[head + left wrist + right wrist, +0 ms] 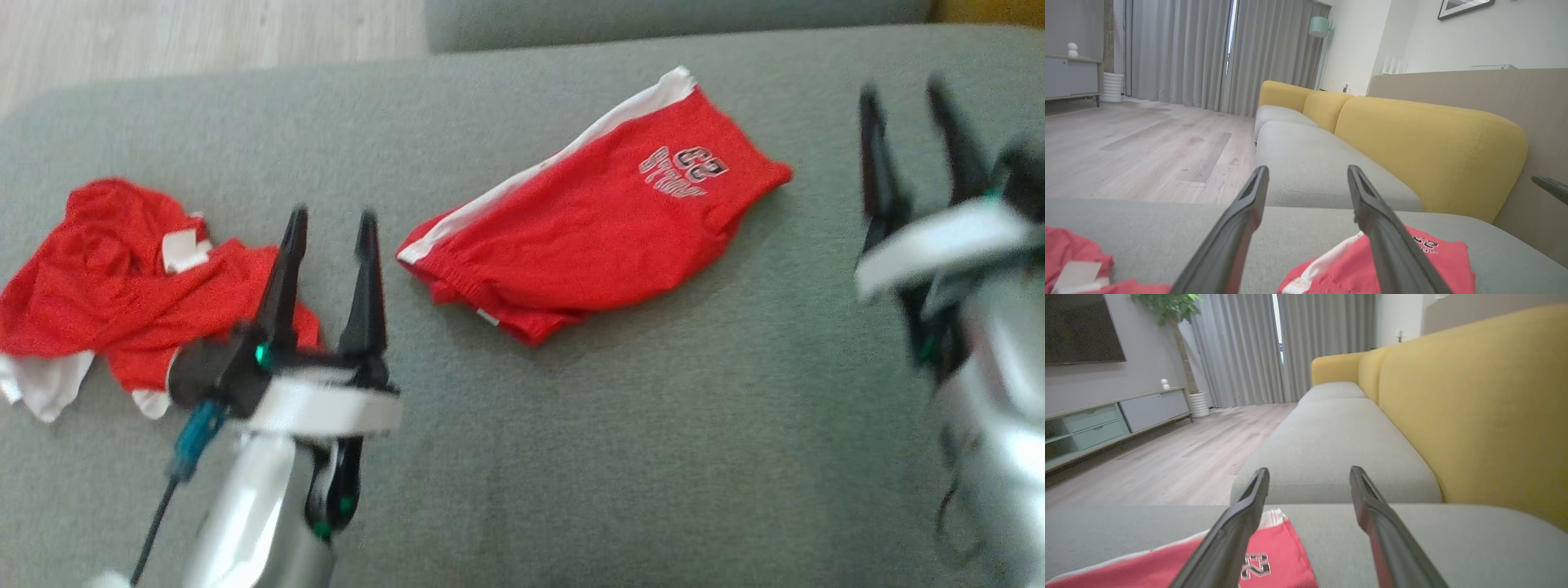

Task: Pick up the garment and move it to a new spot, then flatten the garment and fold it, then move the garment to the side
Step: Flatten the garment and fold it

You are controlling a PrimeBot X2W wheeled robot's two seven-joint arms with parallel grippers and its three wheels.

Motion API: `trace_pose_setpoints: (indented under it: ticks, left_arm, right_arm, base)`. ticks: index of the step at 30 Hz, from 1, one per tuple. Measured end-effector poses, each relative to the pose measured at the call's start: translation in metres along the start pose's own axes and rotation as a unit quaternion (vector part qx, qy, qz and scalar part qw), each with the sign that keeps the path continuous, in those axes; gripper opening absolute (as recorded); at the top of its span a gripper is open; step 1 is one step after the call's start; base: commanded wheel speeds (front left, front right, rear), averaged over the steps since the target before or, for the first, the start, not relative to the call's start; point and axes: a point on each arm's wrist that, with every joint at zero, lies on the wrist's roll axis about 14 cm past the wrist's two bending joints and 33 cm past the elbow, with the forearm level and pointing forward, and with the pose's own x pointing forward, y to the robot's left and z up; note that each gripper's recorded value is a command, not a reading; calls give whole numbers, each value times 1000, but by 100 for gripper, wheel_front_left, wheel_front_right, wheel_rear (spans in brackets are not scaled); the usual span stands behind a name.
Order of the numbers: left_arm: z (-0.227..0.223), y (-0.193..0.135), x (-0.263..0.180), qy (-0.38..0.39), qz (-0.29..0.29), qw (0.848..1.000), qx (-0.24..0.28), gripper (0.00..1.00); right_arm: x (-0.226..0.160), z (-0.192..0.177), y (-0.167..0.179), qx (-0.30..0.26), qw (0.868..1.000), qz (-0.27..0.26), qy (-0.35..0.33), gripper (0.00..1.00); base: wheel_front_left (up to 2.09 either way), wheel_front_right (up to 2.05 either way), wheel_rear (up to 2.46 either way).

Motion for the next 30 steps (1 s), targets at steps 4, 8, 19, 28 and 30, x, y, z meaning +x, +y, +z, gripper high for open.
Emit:
trace_pose_setpoints:
  ticks: [4,8,19,28,30]
  left_arm:
    - [-13,0,-22,21,6,1000,2,100]
    - [-27,-5,-40,43,2,999,7,100]
    - [-31,2,-53,51,12,999,10,100]
    - [-41,1,-42,61,8,998,1,100]
    - [-41,4,-35,60,10,998,1,100]
  right_arm:
    - [-47,-32,10,32,999,-33,21,100]
    - [-84,-53,24,48,997,-52,37,100]
    - [-95,-55,25,48,996,-64,35,100]
    - [-56,-64,18,61,994,-69,64,100]
    - [-37,-66,14,76,992,-72,73,100]
  base:
    - [0,0,0]
    - [0,0,0]
    - [0,0,0]
    - [0,0,0]
    - [0,0,0]
